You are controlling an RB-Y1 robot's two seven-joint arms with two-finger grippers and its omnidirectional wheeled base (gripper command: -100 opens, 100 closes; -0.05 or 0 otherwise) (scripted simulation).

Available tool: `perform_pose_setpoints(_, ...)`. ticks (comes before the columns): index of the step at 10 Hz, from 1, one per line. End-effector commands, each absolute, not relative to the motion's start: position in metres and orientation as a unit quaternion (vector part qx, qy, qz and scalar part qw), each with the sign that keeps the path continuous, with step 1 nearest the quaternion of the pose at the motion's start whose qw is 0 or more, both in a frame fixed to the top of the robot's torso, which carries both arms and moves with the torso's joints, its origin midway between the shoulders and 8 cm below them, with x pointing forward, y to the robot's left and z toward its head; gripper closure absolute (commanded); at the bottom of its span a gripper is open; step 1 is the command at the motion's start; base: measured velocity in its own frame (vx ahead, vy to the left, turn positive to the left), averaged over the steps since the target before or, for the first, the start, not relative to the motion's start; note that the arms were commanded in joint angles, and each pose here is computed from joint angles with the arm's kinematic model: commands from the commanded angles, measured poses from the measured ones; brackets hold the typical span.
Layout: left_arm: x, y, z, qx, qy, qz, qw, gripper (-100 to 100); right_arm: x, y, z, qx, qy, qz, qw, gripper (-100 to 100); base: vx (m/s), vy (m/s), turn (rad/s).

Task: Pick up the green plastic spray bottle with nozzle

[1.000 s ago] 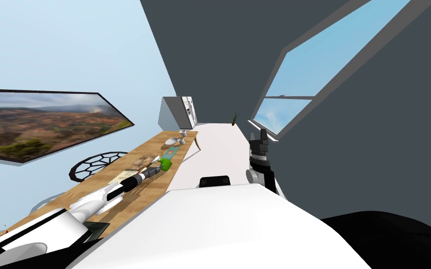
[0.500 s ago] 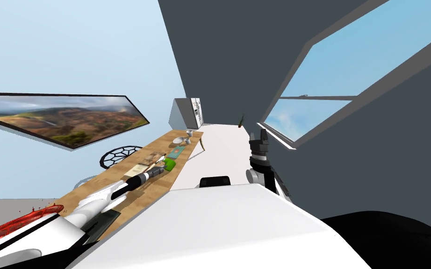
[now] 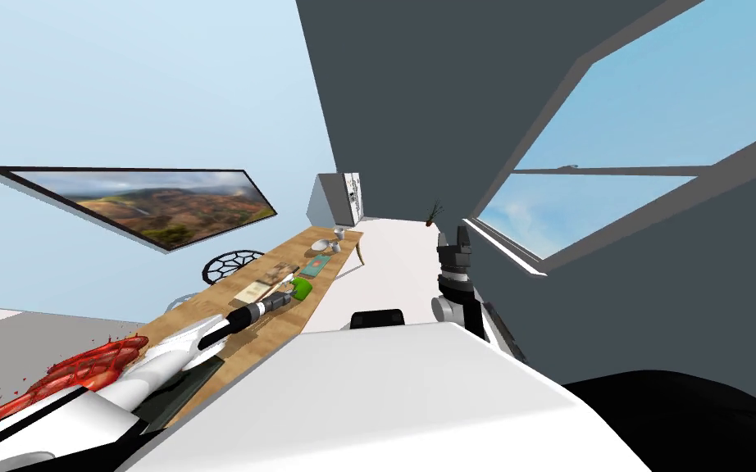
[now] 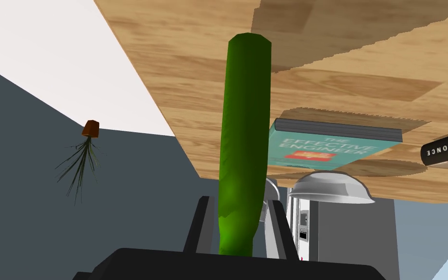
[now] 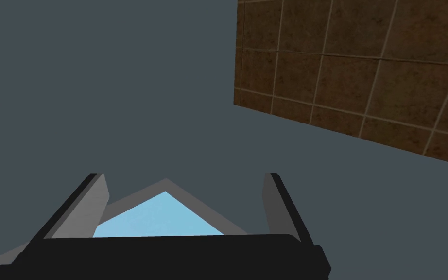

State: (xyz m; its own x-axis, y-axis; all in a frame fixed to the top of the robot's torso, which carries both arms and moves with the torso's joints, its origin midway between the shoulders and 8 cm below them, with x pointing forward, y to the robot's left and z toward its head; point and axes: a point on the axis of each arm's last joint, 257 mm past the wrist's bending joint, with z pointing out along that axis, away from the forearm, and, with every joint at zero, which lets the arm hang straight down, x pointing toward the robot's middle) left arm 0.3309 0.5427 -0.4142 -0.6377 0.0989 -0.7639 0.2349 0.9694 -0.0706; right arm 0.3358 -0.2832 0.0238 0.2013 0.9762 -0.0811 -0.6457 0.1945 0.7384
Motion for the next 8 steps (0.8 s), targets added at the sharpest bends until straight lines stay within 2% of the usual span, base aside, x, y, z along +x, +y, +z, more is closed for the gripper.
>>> perform_pose_setpoints(1, 0.333, 0.529, -0.414, 0.109, 0.899, -0.092, 0.413, 100, 0.336, -0.283, 0.024, 0.290, 0.284, 0.564, 0.719, 0, 0.099, 0.003, 0.232)
perform_pose_setpoints(6, 0.334, 0.487, -0.408, 0.159, 0.890, -0.120, 0.410, 100, 0.336, -0.283, 0.024, 0.290, 0.284, 0.564, 0.719, 0, 0.134, 0.000, 0.291)
perform_pose_setpoints(7, 0.338, 0.472, -0.406, 0.181, 0.884, -0.127, 0.411, 100, 0.336, -0.283, 0.024, 0.290, 0.285, 0.564, 0.719, 0, 0.122, -0.017, 0.220)
perform_pose_setpoints(8, 0.337, 0.472, -0.407, 0.184, 0.885, -0.126, 0.409, 100, 0.336, -0.283, 0.024, 0.290, 0.284, 0.564, 0.719, 0, 0.042, 0.000, -0.028)
